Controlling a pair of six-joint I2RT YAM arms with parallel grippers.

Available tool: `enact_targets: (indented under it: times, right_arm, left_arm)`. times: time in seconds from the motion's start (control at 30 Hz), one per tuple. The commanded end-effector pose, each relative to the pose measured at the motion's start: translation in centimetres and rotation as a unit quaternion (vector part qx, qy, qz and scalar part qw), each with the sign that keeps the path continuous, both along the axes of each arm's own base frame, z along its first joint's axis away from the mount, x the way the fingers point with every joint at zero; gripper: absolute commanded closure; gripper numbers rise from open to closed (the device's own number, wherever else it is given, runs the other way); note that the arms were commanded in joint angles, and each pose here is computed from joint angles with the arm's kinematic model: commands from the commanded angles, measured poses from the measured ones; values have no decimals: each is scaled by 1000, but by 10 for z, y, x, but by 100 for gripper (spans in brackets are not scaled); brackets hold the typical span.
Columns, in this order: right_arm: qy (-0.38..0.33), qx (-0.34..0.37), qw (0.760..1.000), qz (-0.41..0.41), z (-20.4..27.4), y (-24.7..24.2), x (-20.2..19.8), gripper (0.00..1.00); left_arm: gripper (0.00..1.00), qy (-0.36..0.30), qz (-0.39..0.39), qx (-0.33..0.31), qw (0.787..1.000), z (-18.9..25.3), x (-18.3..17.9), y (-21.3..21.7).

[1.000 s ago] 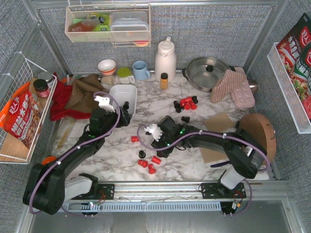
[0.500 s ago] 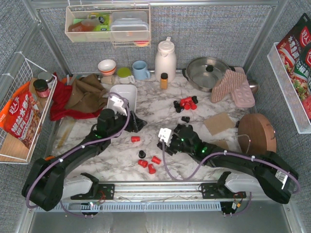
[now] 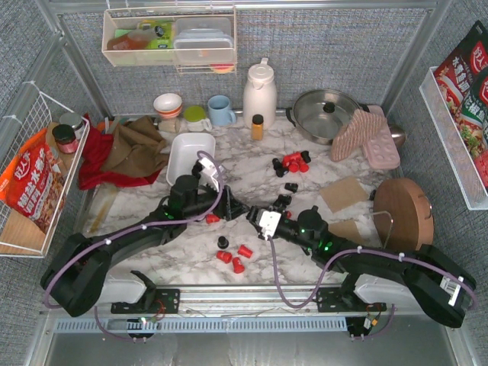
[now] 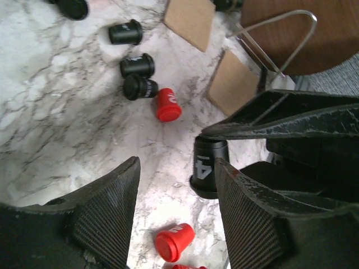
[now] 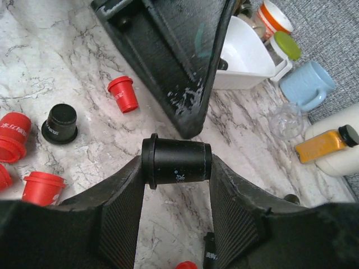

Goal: Mix the coffee capsules in the storage basket

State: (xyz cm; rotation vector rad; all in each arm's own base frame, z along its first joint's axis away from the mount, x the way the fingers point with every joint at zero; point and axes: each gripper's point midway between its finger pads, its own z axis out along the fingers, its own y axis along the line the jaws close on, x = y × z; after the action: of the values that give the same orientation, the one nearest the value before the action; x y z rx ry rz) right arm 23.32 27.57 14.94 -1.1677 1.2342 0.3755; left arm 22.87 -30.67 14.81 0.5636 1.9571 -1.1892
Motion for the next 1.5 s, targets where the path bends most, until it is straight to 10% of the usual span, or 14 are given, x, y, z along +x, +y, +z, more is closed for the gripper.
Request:
enact_targets:
  times: [0.0,0.67,1.0,1.27,1.47]
  right_arm:
    - [-37,20,999,-5,17,0,4,67]
    - [-28,13,1000,0,16,1,1,53]
    - [75,-20,996,-39,-4,-11,-2,31]
    - [231,-89,968,37,-43,-7,-51,32]
    - [283,-138,946,76,-76,-1,-71,39]
  left_arm:
    - [35,-23,-61,-43,997,20,-13,-20]
    - [57,-11,-66,-34,997,13,-9,-38]
    - [68,-18,136,34,990,17,52,30]
    - [53,-58,386,129,912,21,123,145]
    - [48,-49,412,138,899,3,160,164]
